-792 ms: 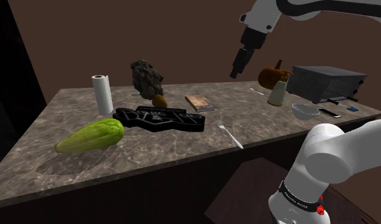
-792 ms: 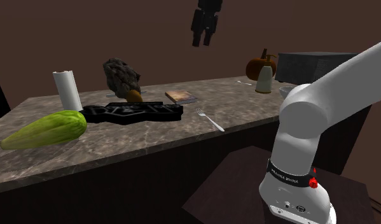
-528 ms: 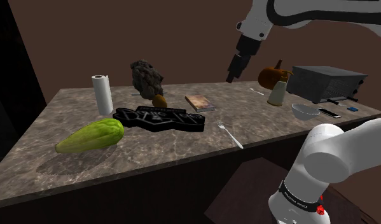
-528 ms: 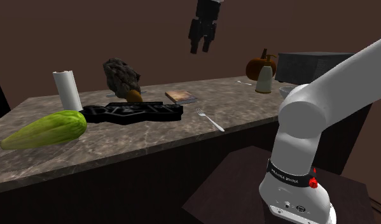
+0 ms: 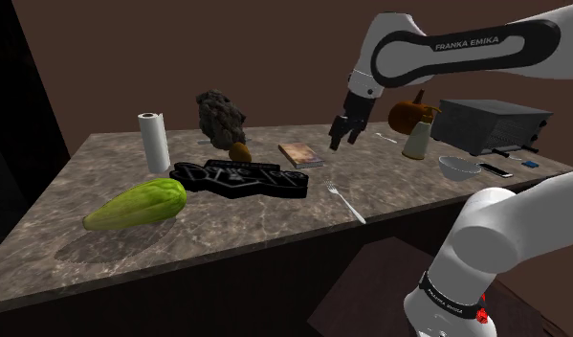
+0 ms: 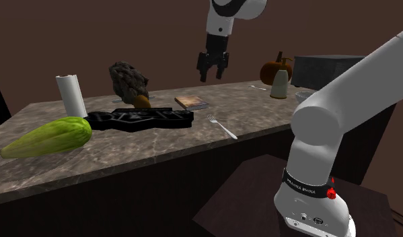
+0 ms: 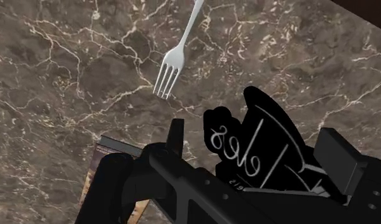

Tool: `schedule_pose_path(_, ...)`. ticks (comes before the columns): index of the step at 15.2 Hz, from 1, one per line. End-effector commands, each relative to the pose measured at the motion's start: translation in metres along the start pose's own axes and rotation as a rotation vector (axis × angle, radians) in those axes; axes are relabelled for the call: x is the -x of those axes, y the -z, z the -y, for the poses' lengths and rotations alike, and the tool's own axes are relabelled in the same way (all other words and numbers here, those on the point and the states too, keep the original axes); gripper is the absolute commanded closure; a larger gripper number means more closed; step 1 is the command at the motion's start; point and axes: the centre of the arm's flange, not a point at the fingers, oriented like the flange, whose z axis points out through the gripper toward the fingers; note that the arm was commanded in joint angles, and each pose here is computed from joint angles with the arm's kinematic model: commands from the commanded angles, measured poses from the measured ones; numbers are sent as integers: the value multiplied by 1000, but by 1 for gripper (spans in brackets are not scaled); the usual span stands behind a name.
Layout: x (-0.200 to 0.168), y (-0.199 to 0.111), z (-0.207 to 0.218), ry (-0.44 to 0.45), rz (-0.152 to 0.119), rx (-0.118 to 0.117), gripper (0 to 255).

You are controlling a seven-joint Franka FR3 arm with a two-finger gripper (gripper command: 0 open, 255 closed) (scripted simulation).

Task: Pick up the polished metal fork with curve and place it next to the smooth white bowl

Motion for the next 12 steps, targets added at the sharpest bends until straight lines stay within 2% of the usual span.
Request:
schedule_pose_path(1, -6, -26, -9, -60, 12, 6, 0)
schedule_pose_path(12, -12, -160, -62, -377, 80, 36, 0)
